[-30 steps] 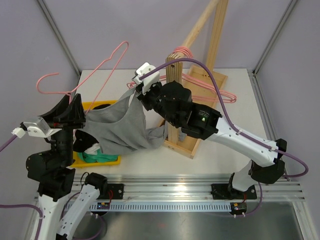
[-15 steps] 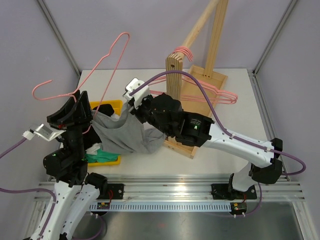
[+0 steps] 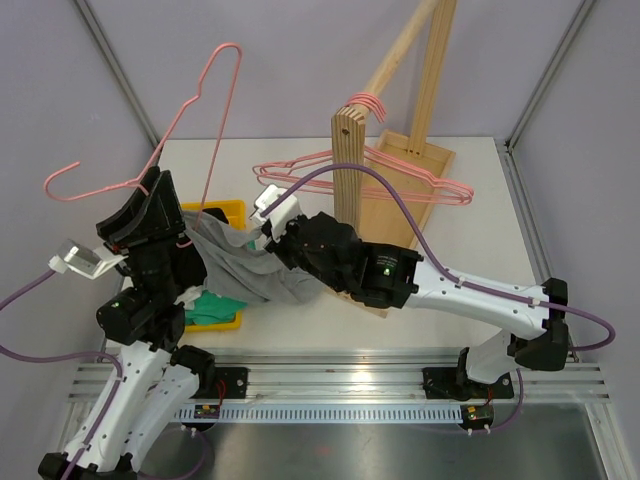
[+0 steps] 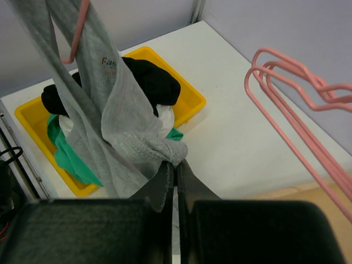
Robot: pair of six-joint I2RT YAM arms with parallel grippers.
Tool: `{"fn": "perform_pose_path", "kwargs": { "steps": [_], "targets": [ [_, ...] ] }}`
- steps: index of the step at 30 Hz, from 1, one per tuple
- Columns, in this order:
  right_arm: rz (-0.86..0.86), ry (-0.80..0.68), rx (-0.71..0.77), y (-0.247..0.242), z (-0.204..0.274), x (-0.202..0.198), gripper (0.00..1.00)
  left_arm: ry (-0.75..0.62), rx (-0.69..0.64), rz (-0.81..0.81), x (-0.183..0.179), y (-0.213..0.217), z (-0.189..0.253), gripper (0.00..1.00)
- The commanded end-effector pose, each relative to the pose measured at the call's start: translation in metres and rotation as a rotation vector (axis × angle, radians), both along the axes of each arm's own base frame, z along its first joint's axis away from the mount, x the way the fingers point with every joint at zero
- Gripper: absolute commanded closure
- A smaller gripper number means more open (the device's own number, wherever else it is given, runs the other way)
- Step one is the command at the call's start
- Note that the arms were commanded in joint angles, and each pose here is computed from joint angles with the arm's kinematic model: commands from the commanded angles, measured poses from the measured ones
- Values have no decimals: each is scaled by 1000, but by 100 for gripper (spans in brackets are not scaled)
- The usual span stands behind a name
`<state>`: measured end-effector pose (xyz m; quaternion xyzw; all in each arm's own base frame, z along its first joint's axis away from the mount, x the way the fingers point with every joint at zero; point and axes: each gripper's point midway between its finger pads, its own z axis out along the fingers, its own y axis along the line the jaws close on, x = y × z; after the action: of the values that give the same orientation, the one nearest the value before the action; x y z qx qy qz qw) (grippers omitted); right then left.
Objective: Remove the tank top from the hanger
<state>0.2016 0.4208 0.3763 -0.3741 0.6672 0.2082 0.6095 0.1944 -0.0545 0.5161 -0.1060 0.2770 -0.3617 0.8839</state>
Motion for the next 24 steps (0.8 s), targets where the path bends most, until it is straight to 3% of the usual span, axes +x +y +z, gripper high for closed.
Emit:
{"fn": "perform_pose_path", "kwargs": {
  "steps": [1, 12, 24],
  "targets": [
    [-43, 20, 70, -5, 7, -2, 100, -173, -118, -24, -36, 17, 40, 100],
    [-163, 163, -71, -23, -88, -9, 100, -269, -185, 44, -68, 41, 83, 100],
    [-327, 243, -240, -82, -160, -27, 100, -225, -193, 204, -86, 68, 104, 100]
  ]
}}
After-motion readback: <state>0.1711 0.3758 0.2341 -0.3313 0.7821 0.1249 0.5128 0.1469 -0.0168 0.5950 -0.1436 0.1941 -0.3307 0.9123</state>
